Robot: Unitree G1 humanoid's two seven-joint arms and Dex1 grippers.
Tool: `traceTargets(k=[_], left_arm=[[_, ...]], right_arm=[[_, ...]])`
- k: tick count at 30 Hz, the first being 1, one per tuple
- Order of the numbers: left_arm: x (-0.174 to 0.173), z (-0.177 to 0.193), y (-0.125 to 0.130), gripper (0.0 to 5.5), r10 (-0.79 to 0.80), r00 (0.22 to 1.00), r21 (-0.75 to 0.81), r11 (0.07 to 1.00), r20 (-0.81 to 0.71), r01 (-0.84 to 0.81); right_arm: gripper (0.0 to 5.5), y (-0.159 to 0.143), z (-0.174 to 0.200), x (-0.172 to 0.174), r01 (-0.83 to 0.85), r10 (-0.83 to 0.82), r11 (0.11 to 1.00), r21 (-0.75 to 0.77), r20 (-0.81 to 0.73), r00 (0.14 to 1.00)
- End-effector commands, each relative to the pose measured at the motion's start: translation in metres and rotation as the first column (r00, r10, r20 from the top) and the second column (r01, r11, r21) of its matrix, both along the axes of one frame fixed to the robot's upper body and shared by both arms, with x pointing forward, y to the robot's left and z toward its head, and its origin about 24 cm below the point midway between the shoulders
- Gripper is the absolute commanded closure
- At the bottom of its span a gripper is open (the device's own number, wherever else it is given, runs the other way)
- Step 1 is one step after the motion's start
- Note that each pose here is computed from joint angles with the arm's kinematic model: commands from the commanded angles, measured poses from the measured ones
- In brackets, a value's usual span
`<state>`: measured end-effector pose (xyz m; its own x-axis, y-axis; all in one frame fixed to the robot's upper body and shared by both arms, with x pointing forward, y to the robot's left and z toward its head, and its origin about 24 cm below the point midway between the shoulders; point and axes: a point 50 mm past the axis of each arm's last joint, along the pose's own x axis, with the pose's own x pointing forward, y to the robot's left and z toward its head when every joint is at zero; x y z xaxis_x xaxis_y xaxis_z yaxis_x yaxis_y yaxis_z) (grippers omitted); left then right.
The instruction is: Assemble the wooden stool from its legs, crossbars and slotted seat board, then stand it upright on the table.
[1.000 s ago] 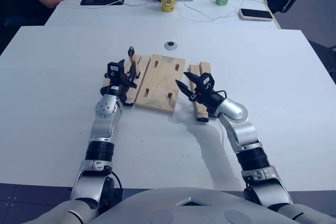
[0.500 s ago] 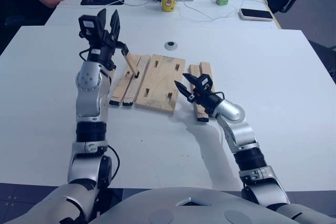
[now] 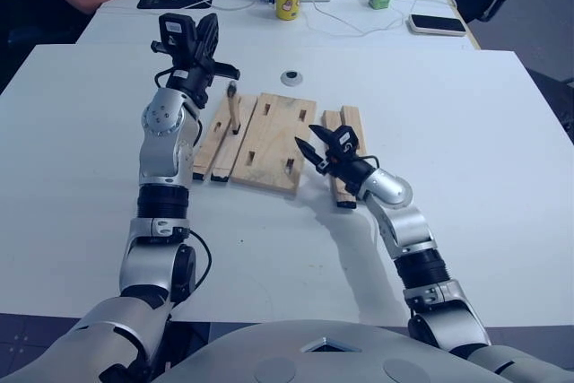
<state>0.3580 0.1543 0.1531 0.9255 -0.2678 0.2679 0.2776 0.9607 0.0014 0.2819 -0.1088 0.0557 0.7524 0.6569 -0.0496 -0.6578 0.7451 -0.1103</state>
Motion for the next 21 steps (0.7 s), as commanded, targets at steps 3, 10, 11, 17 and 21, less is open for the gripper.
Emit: traceTargets(k=[3,10,11,17,21], left_arm=[[0.007,0.003,-0.007,5.47,-0.03,1.0,0.012,0.999,0.002,0.03],[0.021,0.01,-0.013,5.47,-0.063,0.998,-0.034,0.997,-0.013,0.062],[0.023,0.011,-0.012,5.47,-0.063,0.998,-0.038,0.997,-0.016,0.062],[0.032,0.037,-0.003,5.47,-0.046,0.997,-0.039,0.998,0.057,0.048],[0.032,0.045,-0.002,5.47,-0.049,0.995,-0.034,0.998,0.09,0.052]], right_arm=[[3.43,0.002,0.001,0.002,0.004,-0.004,1.0,-0.013,0.012,1.0],[3.43,0.006,-0.001,0.003,0.003,-0.003,1.0,-0.017,0.009,1.0],[3.43,0.007,-0.001,0.003,-0.001,0.001,1.0,-0.019,0.01,1.0],[3.43,0.01,-0.002,0.002,-0.011,0.012,1.0,-0.023,0.011,1.0],[3.43,0.012,-0.003,0.0,-0.013,0.013,1.0,-0.026,0.011,1.0]])
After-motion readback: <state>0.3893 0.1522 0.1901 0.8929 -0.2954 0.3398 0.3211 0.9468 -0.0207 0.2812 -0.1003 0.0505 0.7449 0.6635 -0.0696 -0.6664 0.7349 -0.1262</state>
